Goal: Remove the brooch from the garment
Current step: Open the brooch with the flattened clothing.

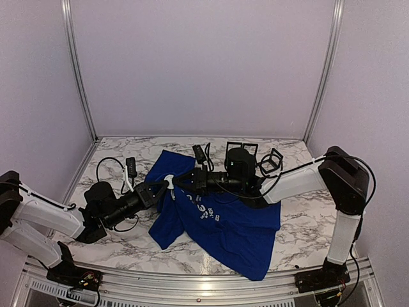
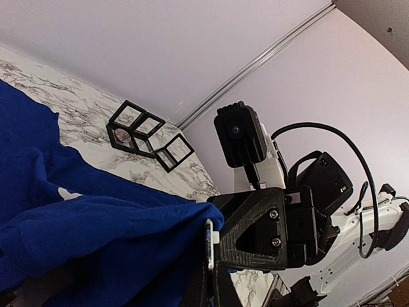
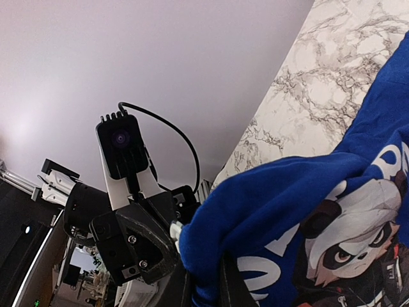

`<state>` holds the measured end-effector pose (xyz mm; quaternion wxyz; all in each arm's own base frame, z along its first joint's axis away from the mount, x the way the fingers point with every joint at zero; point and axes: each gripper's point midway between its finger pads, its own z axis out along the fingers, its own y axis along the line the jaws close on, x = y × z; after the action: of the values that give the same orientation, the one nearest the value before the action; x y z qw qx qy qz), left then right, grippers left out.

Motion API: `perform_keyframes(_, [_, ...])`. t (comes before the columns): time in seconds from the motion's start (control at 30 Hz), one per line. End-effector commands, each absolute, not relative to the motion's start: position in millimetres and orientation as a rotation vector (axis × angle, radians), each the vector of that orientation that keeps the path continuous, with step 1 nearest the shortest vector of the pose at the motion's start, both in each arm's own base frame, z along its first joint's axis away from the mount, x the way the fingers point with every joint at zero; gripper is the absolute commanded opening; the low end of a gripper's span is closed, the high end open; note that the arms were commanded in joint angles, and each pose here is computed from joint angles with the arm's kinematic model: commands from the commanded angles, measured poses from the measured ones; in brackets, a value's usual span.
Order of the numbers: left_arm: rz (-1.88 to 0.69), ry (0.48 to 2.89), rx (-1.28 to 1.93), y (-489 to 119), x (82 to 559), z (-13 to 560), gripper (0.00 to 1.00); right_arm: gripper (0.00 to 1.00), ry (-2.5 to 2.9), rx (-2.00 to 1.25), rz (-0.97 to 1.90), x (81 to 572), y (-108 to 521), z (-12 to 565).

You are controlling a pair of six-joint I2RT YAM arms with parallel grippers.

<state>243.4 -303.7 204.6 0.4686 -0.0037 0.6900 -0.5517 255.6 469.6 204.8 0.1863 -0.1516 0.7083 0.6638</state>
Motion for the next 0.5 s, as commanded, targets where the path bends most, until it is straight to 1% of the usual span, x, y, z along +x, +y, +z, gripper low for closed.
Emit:
perform_keyframes(0.0, [-1.410, 1.626, 0.062, -316.6, 238.7, 228.2, 0.00, 0.12, 1.995, -0.458, 1.883, 251.8, 478.3, 203.2])
perform_keyframes(0.47, [-1.406, 1.630, 0.071, -318.2, 238.9, 229.3, 0.00, 0.11, 2.006, -0.504, 1.871, 249.2, 482.0, 202.0])
